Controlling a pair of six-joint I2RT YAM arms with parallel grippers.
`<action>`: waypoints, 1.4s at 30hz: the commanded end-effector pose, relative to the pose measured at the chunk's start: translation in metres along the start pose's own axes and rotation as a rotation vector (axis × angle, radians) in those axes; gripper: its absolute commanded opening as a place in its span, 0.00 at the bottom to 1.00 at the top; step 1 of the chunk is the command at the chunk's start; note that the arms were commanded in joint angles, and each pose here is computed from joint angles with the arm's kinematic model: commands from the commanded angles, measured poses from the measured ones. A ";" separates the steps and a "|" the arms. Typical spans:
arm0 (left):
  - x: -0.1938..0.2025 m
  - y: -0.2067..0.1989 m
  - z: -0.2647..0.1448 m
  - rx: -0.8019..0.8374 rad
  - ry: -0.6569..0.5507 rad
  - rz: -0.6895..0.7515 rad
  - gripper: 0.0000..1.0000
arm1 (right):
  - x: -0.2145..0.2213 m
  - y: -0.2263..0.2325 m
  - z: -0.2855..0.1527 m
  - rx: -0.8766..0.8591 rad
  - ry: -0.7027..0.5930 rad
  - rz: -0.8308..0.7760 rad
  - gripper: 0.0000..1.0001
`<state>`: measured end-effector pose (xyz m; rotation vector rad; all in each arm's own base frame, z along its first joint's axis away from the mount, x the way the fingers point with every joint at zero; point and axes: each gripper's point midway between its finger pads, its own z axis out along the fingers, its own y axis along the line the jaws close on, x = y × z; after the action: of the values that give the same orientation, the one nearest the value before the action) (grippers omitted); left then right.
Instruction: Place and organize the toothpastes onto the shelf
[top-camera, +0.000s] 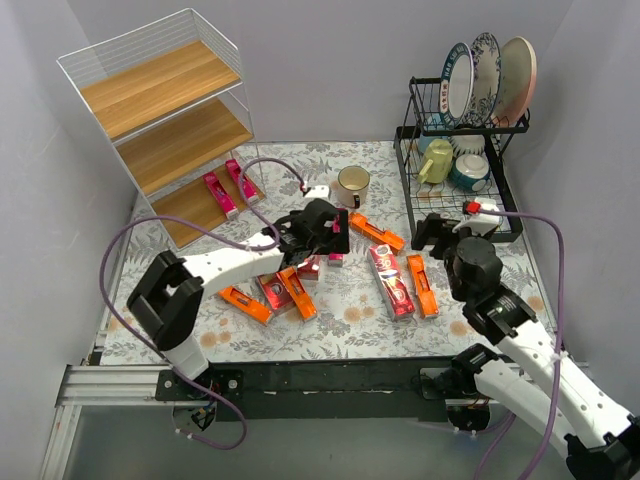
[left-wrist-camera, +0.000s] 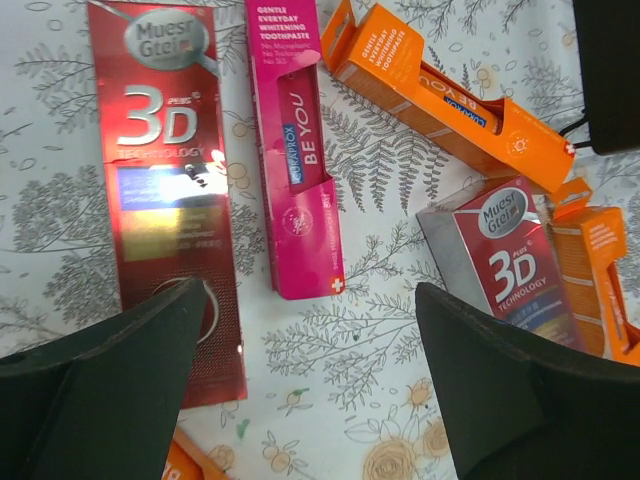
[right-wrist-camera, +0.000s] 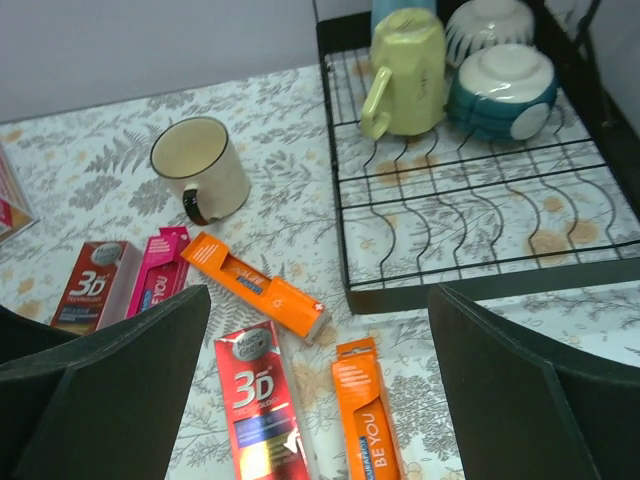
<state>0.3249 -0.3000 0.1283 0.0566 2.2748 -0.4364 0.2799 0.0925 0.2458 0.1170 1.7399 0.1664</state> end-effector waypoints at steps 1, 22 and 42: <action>-0.002 -0.009 0.015 -0.072 -0.018 0.040 0.83 | -0.021 -0.026 -0.010 0.085 -0.142 0.004 0.99; 0.052 0.003 0.076 -0.217 0.106 0.096 0.58 | -0.018 -0.035 -0.021 0.081 -0.178 -0.010 0.98; 0.020 -0.002 0.032 -0.264 0.072 0.057 0.33 | -0.019 -0.032 -0.023 0.050 -0.189 -0.025 0.97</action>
<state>0.3322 -0.3167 0.0312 0.0716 2.4525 -0.0481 0.2600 0.0574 0.2475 0.1223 1.6152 0.0672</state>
